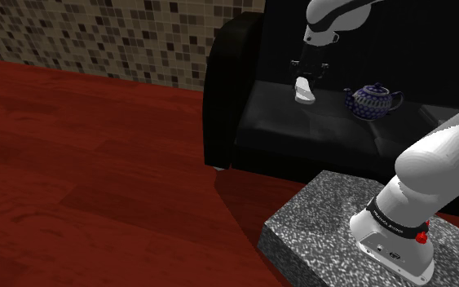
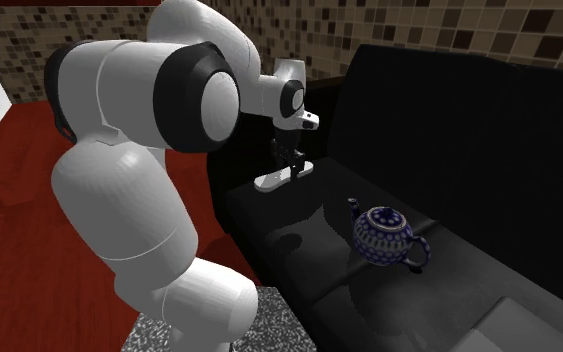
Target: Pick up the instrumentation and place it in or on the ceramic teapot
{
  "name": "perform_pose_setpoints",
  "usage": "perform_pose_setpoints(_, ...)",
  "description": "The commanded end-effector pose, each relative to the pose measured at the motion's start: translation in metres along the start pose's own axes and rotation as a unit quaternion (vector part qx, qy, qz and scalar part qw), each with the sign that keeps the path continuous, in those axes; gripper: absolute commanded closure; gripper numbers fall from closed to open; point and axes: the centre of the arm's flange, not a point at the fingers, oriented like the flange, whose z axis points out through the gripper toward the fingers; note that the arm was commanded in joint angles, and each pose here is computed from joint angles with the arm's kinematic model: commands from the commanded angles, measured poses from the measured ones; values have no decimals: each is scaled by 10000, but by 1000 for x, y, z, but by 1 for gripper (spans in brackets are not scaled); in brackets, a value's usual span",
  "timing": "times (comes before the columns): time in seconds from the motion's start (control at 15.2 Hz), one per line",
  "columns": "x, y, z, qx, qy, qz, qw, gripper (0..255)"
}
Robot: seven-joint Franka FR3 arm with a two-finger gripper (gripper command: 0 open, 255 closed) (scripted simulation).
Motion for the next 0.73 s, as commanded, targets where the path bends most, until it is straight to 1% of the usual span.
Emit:
perform_pose_setpoints(0.0, 0, 0, -11, 0, 0, 0, 10000, 255)
perform_pose_setpoints(0.66, -1, 0, -64, 0, 0, 0, 10000, 255)
